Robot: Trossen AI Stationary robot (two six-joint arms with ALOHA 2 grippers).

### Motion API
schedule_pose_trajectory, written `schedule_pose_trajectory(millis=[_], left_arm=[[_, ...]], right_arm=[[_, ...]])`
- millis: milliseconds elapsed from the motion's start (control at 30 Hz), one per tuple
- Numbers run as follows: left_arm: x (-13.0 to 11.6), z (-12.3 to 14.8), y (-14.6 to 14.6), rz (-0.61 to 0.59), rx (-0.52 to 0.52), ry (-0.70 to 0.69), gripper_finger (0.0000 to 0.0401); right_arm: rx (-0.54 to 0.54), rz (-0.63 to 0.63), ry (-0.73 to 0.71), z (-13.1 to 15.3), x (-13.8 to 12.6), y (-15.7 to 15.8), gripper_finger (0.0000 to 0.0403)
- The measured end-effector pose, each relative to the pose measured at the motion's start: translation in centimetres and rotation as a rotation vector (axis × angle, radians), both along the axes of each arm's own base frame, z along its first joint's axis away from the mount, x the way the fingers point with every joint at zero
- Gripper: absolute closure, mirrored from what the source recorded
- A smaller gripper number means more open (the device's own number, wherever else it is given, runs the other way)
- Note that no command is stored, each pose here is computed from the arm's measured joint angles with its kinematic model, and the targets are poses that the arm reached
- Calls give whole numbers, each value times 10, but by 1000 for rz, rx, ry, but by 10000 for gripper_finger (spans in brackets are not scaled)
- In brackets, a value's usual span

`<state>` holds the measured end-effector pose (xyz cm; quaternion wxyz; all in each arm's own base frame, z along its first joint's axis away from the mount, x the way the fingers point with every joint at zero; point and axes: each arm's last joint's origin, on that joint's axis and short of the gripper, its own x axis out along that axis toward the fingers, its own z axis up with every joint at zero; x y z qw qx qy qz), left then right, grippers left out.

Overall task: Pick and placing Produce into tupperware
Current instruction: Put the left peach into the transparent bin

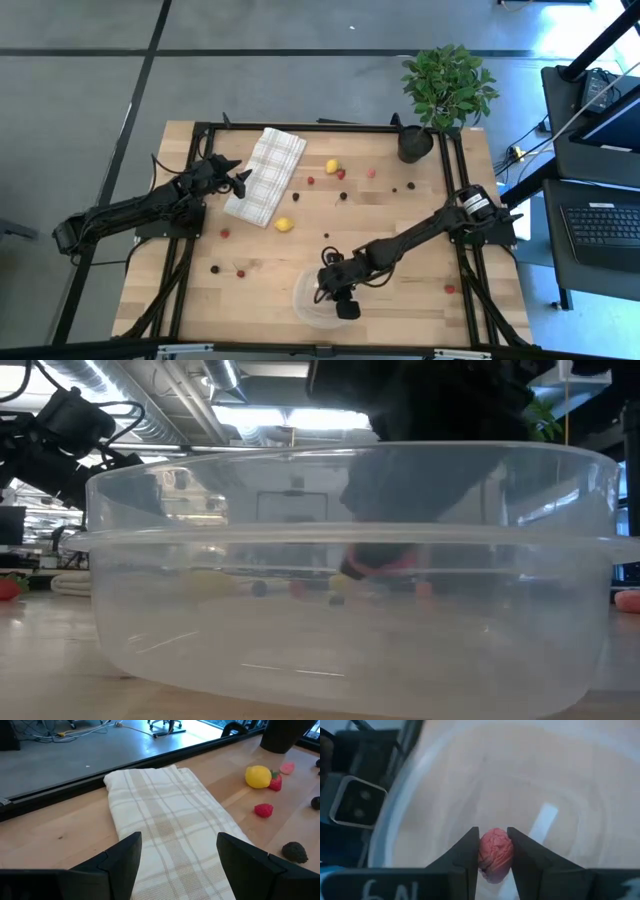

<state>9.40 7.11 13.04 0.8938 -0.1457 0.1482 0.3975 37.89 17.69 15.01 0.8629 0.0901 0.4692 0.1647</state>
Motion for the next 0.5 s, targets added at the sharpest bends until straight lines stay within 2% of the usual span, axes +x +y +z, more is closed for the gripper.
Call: schedule_pose_trajectory(millis=[500], left_arm=[[0, 0, 0, 0, 0, 0, 151]], right_arm=[[-7, -26, 57, -3, -3, -2, 307]])
